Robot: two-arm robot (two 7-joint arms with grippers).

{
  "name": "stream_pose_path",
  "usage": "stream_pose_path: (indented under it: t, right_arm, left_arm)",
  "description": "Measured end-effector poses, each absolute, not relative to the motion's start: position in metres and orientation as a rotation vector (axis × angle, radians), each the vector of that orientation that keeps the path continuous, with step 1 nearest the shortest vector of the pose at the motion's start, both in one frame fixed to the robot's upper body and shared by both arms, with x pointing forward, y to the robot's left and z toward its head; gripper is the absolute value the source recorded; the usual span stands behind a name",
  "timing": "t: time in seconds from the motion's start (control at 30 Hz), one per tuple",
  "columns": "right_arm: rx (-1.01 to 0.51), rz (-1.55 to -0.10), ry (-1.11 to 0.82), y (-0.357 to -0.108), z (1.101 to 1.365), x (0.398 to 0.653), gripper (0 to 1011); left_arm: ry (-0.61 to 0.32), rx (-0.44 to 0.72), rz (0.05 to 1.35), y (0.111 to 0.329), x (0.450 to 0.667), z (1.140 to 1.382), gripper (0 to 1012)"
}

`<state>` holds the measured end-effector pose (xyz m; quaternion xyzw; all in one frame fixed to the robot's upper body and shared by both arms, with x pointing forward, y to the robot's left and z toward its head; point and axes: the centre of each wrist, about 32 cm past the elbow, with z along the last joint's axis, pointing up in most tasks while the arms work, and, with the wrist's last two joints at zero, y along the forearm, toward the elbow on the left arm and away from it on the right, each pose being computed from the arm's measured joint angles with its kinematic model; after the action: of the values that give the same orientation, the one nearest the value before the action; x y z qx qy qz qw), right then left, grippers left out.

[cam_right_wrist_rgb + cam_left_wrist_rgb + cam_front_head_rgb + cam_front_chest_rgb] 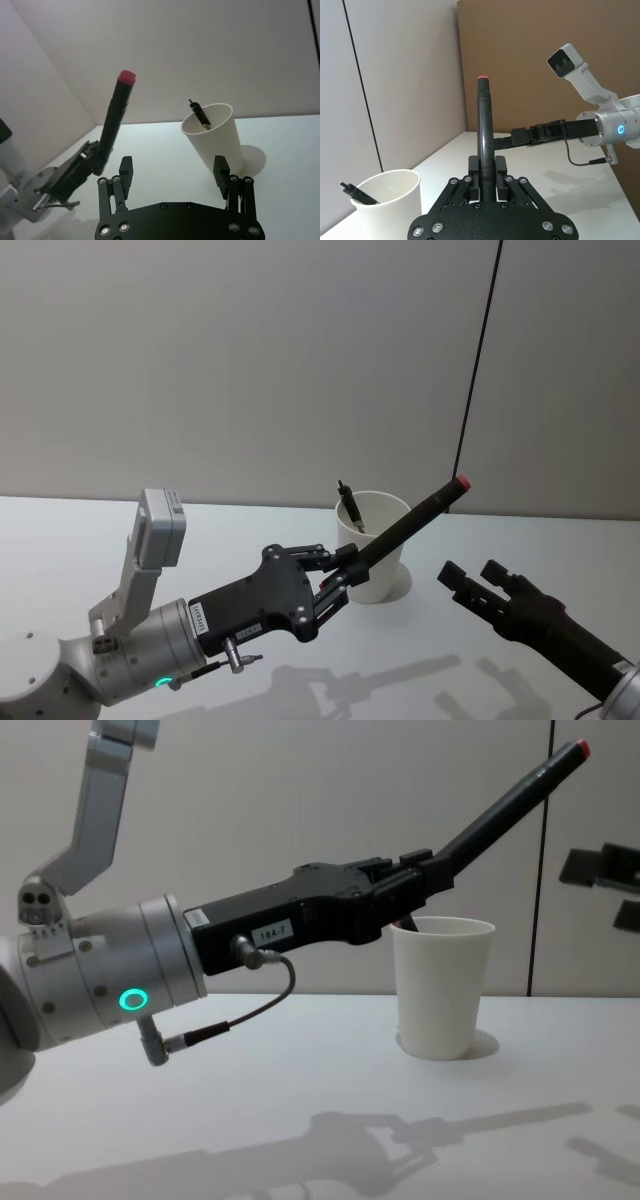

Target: Place the pen into the pen holder.

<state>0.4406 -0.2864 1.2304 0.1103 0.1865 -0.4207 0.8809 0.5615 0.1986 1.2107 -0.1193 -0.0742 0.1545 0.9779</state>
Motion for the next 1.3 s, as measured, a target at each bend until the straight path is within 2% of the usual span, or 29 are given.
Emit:
stream_pose_path:
  t: [0.7, 1.3]
  right_arm:
    - [0.383, -0.683, 0.561, -0.294, 1.237, 0.453, 1001]
    - [0.452, -0.631, 0.601, -0.292, 1.241, 0.451, 1001]
  left_arm:
    - [-0.15, -0.241, 0.311, 0.199, 0.562, 1.211, 191]
    - [-0.15, -0.241, 0.311, 0.199, 0.562, 1.211, 191]
